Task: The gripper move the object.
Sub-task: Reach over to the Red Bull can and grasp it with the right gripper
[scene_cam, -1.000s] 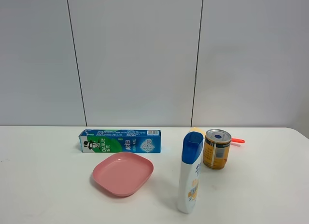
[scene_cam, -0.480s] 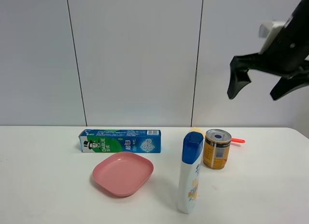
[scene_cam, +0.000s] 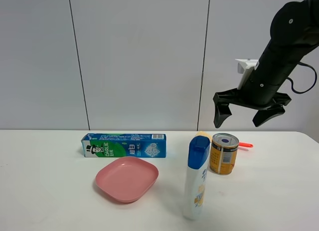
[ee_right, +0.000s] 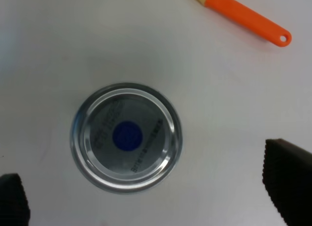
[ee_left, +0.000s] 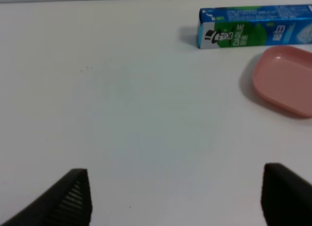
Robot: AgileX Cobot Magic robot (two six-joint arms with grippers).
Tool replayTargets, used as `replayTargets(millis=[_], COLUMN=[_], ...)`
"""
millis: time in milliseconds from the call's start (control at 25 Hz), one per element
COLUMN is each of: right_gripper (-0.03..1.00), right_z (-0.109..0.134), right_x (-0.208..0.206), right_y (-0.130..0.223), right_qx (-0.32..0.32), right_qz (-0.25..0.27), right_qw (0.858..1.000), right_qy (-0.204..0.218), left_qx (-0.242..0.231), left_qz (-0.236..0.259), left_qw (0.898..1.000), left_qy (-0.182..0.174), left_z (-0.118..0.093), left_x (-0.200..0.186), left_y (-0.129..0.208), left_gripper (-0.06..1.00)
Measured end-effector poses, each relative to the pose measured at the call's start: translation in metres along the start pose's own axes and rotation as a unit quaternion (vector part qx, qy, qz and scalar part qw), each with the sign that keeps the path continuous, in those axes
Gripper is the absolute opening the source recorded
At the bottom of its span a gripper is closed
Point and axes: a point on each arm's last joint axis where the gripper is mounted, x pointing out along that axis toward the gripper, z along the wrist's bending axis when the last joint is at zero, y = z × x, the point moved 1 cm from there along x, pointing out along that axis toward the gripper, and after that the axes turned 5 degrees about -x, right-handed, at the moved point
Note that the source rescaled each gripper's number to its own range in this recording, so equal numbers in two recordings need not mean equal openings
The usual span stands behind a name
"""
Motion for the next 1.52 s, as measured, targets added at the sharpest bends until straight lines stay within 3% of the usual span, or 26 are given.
replayTargets(millis=[440, 1080, 1320, 1400, 1520], right_gripper=[0.99, 0.95, 0.79, 0.63, 0.26], right_z=[0.008, 0.009, 0.010, 0.009, 0.009], right_x=[0.031, 0.077, 0.085, 0.088, 0.089], right_y=[0.000, 0.015, 0.018, 0.019, 0.020], right_qx=[-0.008, -0.014, -0.015, -0.016, -0.021], right_qz=[-0.007, 0.028, 0.034, 0.036, 0.034], right_qw=[1.000, 0.999, 0.999, 0.999, 0.999], right_qy=[-0.005, -0.004, -0.004, -0.004, -0.001], left_qx=[0.000, 0.000, 0.000, 0.000, 0.000], left_qz=[0.000, 0.000, 0.000, 0.000, 0.000], left_qw=[1.000, 1.000, 1.000, 1.000, 1.000], left_qy=[0.000, 0.000, 0.000, 0.000, 0.000], left_z=[0.000, 0.000, 0.000, 0.000, 0.000], left_x=[0.000, 0.000, 0.000, 0.000, 0.000], left_y=[0.000, 0.000, 0.000, 0.000, 0.000], left_gripper=[1.00, 1.00, 1.00, 1.00, 1.00])
